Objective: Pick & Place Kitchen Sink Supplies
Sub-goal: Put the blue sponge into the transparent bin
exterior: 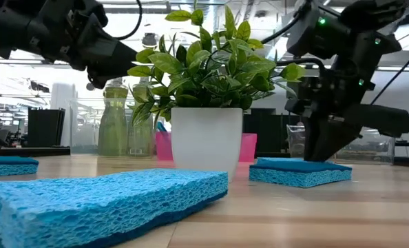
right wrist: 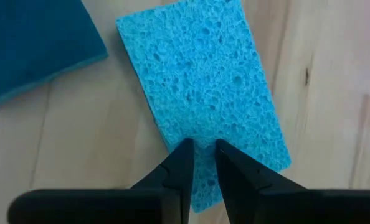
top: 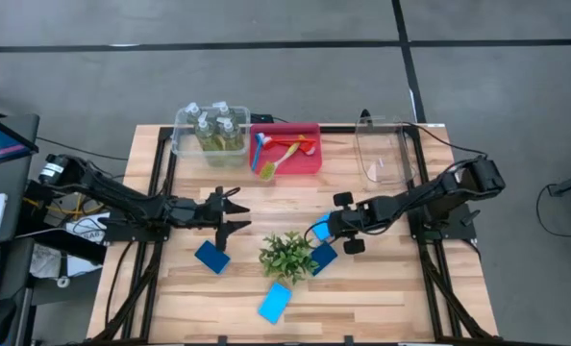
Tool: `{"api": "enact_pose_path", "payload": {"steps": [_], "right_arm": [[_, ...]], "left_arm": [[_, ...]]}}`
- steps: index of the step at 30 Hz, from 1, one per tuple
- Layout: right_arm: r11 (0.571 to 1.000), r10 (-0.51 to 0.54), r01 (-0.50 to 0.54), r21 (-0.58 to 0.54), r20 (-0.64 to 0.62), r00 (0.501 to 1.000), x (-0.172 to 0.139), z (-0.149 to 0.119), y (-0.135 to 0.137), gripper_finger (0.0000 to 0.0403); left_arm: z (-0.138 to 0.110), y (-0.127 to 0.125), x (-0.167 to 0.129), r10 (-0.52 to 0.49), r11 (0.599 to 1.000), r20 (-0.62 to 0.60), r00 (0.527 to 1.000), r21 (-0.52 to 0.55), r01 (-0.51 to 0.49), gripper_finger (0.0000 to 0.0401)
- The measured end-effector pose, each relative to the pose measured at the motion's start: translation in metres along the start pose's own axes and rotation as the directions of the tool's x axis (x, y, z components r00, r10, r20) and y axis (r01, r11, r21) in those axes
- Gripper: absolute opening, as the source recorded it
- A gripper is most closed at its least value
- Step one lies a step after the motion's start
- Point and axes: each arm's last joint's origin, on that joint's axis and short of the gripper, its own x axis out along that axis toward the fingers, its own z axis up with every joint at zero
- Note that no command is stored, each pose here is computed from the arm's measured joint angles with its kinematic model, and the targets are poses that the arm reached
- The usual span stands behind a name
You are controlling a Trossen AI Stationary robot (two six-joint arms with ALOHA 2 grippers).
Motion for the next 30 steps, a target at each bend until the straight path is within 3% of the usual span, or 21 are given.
{"api": "enact_pose_path", "payload": {"steps": [9, 14, 22, 30], "right_arm": [[0.998, 0.008, -0.015, -0.053, -0.119, 0.993, 0.032, -0.007, 0.000, 0.0057], [0.998, 0.008, -0.017, -0.068, -0.132, 0.991, 0.033, -0.009, -0.004, 0.0011], [0.998, -0.019, 0.013, -0.064, -0.080, 0.997, 0.009, -0.008, -0.011, 0.0002], [0.989, -0.148, 0.148, -0.030, -0.023, 0.989, -0.029, -0.011, -0.009, 0.0000]], "left_arm": [[-0.003, 0.001, -0.002, -0.004, 1.000, 0.020, 1.000, -0.008, 0.004, 0.0185], [-0.002, 0.001, -0.002, -0.005, 1.000, 0.022, 1.000, -0.009, 0.005, 0.0185], [-0.002, 0.001, -0.002, -0.004, 1.000, 0.023, 1.000, -0.008, 0.005, 0.0185], [-0.002, 0.001, -0.002, -0.004, 1.000, 0.023, 1.000, -0.005, 0.005, 0.0185]]}}
